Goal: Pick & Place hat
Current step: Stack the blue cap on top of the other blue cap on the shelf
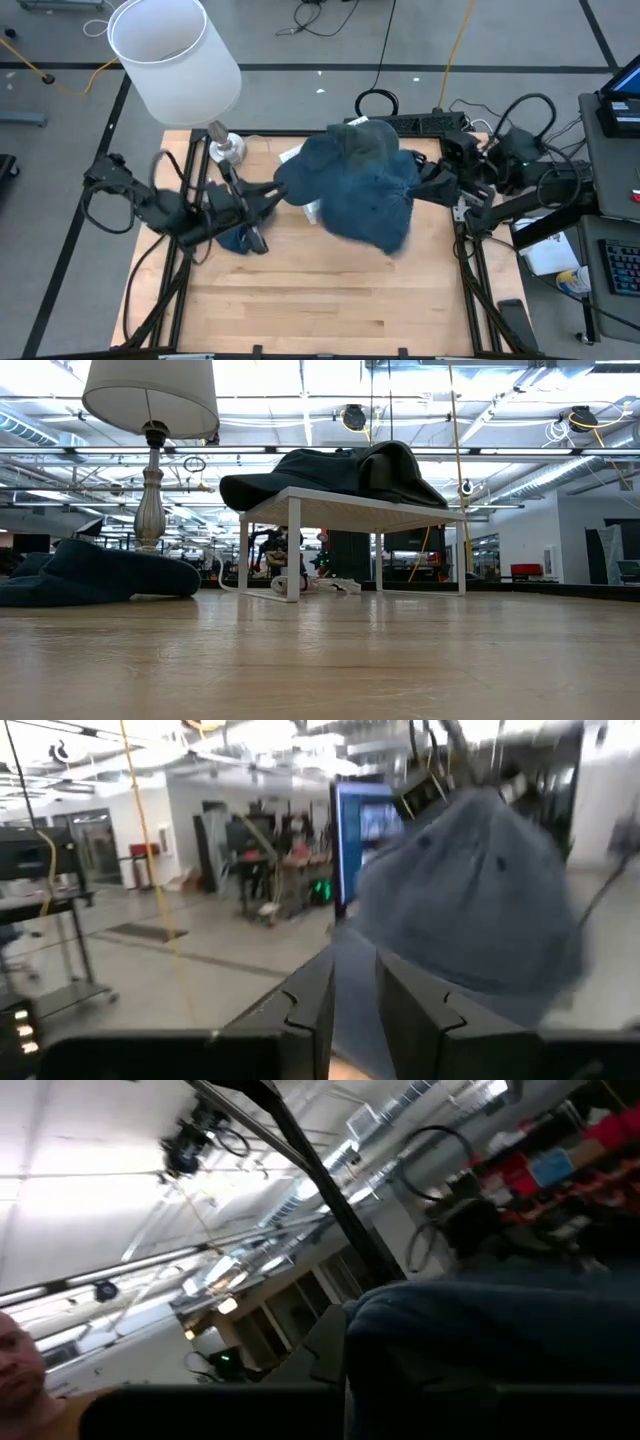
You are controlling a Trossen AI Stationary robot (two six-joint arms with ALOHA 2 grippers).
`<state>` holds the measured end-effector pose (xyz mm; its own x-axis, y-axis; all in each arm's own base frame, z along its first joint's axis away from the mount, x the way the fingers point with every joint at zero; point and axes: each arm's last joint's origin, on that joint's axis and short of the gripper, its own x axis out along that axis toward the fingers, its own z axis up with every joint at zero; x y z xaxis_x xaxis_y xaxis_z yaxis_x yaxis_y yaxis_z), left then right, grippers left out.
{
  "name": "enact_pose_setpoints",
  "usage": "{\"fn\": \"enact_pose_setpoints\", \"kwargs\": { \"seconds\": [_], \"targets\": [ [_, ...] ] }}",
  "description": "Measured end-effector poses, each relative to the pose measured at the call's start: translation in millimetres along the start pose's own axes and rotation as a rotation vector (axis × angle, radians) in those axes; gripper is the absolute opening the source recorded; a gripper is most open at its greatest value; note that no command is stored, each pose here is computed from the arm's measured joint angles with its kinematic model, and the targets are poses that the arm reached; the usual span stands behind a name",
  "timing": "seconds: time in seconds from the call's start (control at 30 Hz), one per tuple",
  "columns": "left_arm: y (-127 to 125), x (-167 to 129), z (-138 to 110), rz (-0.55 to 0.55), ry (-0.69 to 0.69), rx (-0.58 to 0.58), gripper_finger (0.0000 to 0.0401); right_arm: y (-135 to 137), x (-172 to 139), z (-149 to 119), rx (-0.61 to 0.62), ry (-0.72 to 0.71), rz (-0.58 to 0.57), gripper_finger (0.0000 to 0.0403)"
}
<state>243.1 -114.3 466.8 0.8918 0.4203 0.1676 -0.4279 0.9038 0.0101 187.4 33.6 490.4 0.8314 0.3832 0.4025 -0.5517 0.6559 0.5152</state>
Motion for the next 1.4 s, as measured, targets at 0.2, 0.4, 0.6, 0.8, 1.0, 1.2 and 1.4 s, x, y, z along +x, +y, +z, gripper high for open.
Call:
{"fn": "enact_pose_setpoints", "kwargs": {
  "seconds": [0.2,0.4,0.6,0.8,1.0,1.2,1.4],
  "targets": [
    [-11,-16,-10,0.013,0.1,0.11,0.0077,-2,-3,9,0.018,0.065,-0.102,0.0013],
    [-21,-32,-11,-0.032,0.123,0.1,0.0076,-9,3,16,0.038,0.126,-0.179,0.0013],
    [-30,-46,-9,-0.095,0.119,0.1,0.0076,-24,18,24,-0.013,0.166,-0.216,0.0013],
    [-35,-57,-8,-0.141,0.121,0.107,0.0076,-44,43,26,-0.123,0.24,-0.272,0.0013],
    [-40,-67,-7,-0.181,0.12,0.106,0.0076,-58,62,29,-0.249,0.357,-0.327,0.0013],
    [-43,-74,-5,-0.213,0.118,0.106,0.0076,-78,79,32,-0.344,0.417,-0.355,0.0013],
    [-45,-80,-6,-0.238,0.123,0.119,0.0076,-98,91,37,-0.487,0.439,-0.364,0.0013]
  ]
}}
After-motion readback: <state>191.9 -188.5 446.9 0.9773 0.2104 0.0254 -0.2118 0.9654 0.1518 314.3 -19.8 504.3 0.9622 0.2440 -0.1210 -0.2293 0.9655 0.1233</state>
